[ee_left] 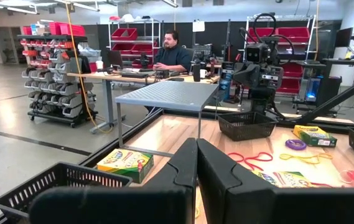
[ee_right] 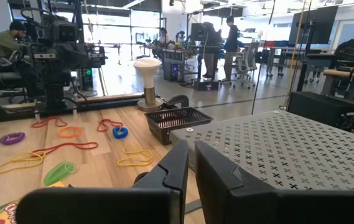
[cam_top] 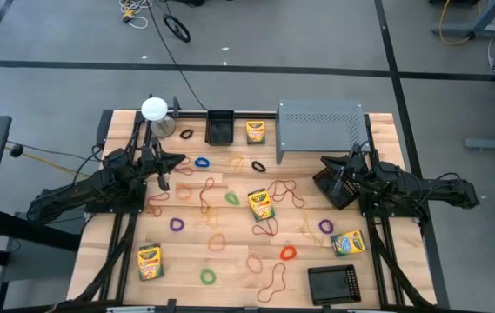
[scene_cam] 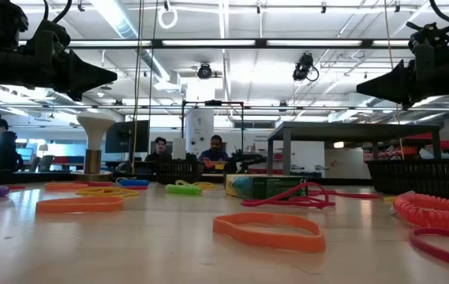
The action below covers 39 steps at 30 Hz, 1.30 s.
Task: Pick & Place Office Desk Supplies
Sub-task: Put the middle black bin to the shelf
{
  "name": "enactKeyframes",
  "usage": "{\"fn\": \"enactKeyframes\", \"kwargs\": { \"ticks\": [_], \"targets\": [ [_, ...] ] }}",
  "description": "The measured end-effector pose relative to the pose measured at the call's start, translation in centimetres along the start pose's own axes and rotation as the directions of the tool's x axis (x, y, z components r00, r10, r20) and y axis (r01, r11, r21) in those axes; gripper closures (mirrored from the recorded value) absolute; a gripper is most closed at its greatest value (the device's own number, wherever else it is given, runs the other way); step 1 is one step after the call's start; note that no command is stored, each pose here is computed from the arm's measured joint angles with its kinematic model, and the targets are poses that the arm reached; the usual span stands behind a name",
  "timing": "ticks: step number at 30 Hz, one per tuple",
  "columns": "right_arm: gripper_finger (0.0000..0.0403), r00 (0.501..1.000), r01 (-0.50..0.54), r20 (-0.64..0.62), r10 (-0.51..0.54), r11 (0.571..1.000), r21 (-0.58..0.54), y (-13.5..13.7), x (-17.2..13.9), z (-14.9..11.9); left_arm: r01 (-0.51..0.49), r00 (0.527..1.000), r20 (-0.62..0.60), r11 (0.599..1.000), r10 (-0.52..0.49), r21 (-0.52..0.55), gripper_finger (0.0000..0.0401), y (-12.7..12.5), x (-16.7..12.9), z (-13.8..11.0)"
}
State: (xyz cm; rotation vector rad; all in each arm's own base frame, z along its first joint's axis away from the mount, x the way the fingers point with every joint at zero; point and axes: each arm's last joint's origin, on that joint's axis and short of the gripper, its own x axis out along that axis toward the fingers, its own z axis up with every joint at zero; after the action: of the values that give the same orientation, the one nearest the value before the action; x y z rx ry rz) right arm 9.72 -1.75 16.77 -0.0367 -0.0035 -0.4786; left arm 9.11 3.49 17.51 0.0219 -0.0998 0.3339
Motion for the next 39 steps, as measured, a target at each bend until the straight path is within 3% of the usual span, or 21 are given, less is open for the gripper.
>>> {"fn": "enactKeyframes", "kwargs": {
  "ticks": [14, 17, 21, 25, 32, 35, 39],
  "targets": [
    [0.0364, 1.0, 0.0, 0.006, 0.0, 0.999, 0.043, 0.0, 0.0, 0.1, 0.0, 1.0, 0.0, 0.999, 0.0, -0.037, 0.039, 0.0, 0.0, 0.0],
    [0.0364, 0.998, -0.014, 0.063, 0.007, 0.992, 0.122, 0.0, 0.0, 0.6, 0.0, 1.0, 0.0, 0.999, 0.0, -0.037, 0.039, 0.0, 0.0, 0.0],
    [0.0364, 0.989, -0.029, 0.148, 0.011, 0.993, 0.118, 0.0, -0.1, 1.5, 0.0, 1.0, 0.0, 0.999, 0.0, -0.036, 0.039, 0.0, 0.0, 0.0],
    [0.0364, 0.981, -0.094, 0.177, 0.074, 0.99, 0.109, 0.1, -0.2, 1.8, 0.0, 1.0, 0.0, 0.999, 0.0, -0.036, 0.039, 0.0, 0.0, 0.0],
    [0.0364, 0.931, -0.264, 0.316, 0.18, 0.933, 0.246, 0.3, -0.5, 3.3, 0.0, 1.0, 0.0, 0.999, 0.0, -0.035, 0.039, 0.0, 0.0, 0.0],
    [0.0379, 0.928, -0.289, 0.304, 0.215, 0.931, 0.224, 0.5, -0.4, 4.2, 0.0, 1.0, 0.0, 0.999, 0.0, -0.035, 0.039, 0.0, 0.0, 0.0],
    [0.0396, 0.965, -0.23, 0.179, 0.193, 0.95, 0.212, 0.9, 0.6, 5.2, 0.0, 1.0, 0.0, 0.999, 0.0, -0.035, 0.039, 0.0, 0.0, 0.0]
  ]
}}
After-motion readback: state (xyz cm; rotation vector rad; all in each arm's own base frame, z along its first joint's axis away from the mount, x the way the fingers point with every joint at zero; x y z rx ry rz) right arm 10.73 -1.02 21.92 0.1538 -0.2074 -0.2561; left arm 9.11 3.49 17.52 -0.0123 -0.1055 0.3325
